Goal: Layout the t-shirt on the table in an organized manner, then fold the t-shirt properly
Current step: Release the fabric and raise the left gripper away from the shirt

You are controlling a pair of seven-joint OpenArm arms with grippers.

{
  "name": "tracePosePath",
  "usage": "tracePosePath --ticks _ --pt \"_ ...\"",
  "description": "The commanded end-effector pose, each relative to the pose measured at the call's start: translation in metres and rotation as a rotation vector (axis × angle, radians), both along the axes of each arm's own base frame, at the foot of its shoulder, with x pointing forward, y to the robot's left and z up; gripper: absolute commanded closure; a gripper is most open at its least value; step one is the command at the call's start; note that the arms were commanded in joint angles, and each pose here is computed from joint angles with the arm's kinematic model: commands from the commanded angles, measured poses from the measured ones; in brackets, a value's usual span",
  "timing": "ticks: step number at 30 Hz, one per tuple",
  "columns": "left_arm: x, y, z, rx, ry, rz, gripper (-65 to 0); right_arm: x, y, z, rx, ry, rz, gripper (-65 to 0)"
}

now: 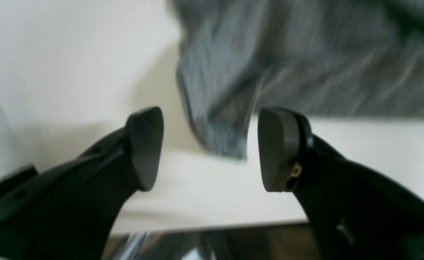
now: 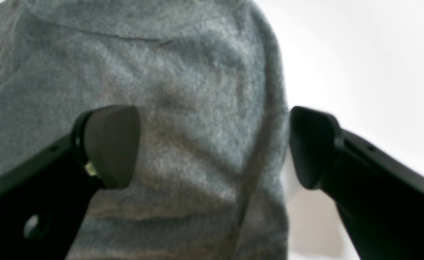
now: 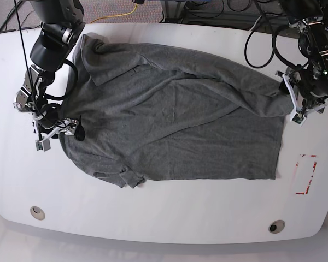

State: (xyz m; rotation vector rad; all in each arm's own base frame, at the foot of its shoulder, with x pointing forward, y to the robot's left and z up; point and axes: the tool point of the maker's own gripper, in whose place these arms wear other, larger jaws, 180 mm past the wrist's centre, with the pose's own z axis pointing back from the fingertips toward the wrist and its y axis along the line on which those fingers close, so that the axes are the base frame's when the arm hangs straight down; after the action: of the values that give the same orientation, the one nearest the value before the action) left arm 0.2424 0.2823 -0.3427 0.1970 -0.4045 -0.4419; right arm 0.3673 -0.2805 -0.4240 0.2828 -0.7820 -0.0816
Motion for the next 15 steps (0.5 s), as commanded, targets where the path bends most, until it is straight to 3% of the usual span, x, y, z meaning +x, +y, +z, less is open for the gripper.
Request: tracePosePath --ticks 1,15 --pt "-0.005 0.009 0.005 0.019 -0.01 0.012 -39.2 -0.011 -0.001 -0.012 -0.025 0.085 0.017 -62.1" --pt "-0.039 0.012 -0.016 -0.029 0.008 0.05 -39.3 -0.012 0.0 -0.013 -0.022 0.088 0.018 -62.1"
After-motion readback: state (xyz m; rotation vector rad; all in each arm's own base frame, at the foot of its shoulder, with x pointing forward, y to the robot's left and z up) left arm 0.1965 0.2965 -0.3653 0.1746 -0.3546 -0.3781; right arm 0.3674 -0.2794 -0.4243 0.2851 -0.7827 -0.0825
